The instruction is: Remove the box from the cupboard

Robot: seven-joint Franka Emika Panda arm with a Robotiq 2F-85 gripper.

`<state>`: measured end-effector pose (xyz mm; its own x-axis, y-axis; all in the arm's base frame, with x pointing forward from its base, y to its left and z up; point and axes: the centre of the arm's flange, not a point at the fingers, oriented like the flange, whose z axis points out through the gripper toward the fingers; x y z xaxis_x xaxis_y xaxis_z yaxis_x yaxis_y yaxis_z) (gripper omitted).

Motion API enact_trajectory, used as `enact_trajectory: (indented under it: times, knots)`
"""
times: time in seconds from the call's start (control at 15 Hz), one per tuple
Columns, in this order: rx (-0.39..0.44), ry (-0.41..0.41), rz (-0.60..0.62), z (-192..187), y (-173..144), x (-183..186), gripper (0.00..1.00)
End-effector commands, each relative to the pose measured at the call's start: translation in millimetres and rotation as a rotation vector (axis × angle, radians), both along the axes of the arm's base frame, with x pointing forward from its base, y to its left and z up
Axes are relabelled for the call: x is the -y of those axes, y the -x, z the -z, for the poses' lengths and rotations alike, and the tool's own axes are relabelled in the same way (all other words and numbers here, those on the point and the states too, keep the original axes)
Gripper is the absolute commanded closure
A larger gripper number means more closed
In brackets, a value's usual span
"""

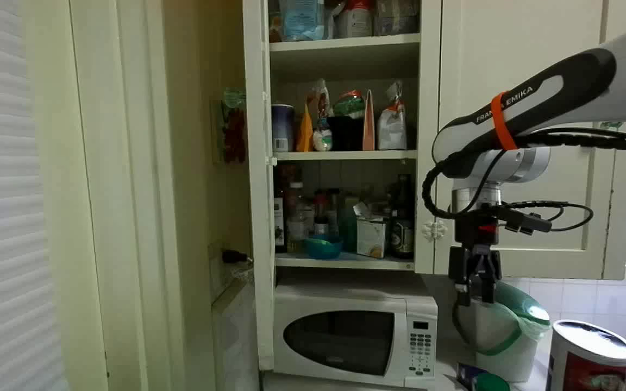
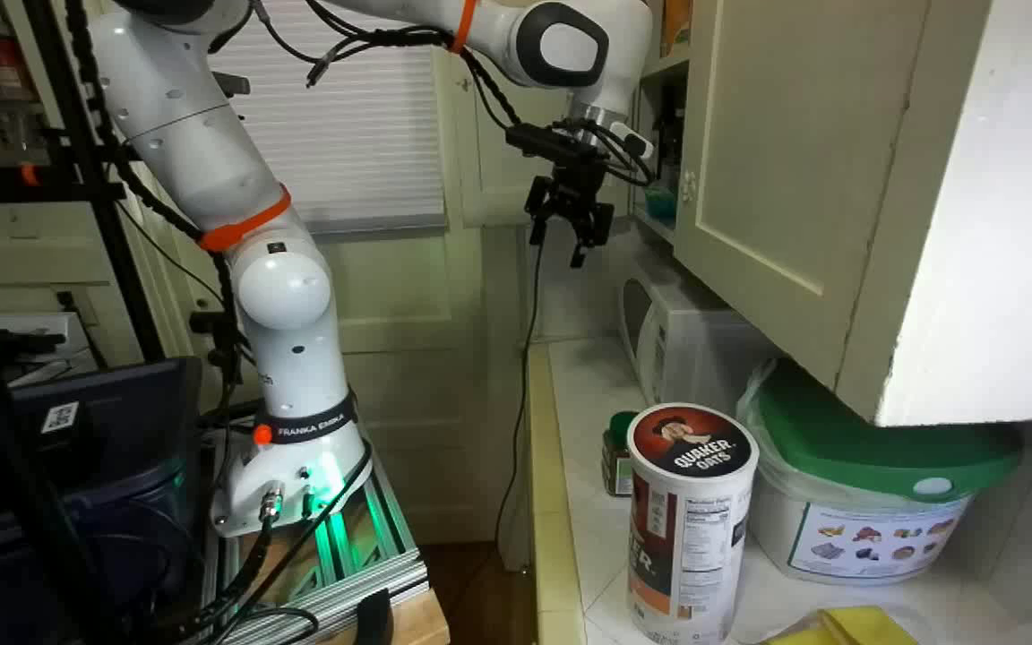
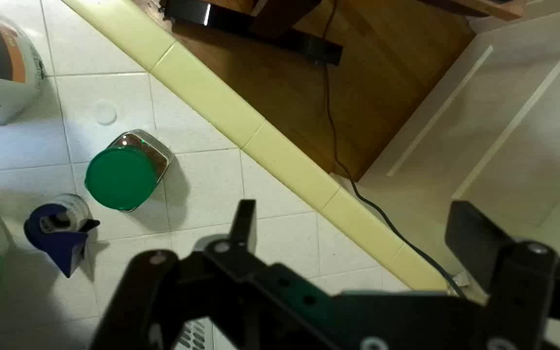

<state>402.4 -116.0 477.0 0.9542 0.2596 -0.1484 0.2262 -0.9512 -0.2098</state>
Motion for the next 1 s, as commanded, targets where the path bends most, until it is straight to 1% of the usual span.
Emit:
enact_trajectory:
  times: [0.0, 0.6, 0.67, 0.73, 0.8, 0.93]
  knots:
    - [0.000, 0.000, 0.000, 0, 0, 0, 0.00]
    - [0.000, 0.000, 0.000, 0, 0, 0, 0.00]
    - [0.010, 0.045, 0.022, -4, -1, -6, 0.00]
    - [0.016, 0.059, 0.046, -20, -2, -22, 0.00]
    - [0.025, 0.099, 0.086, -33, -3, -37, 0.00]
    - [0.086, 0.172, 0.146, -61, -10, -69, 0.00]
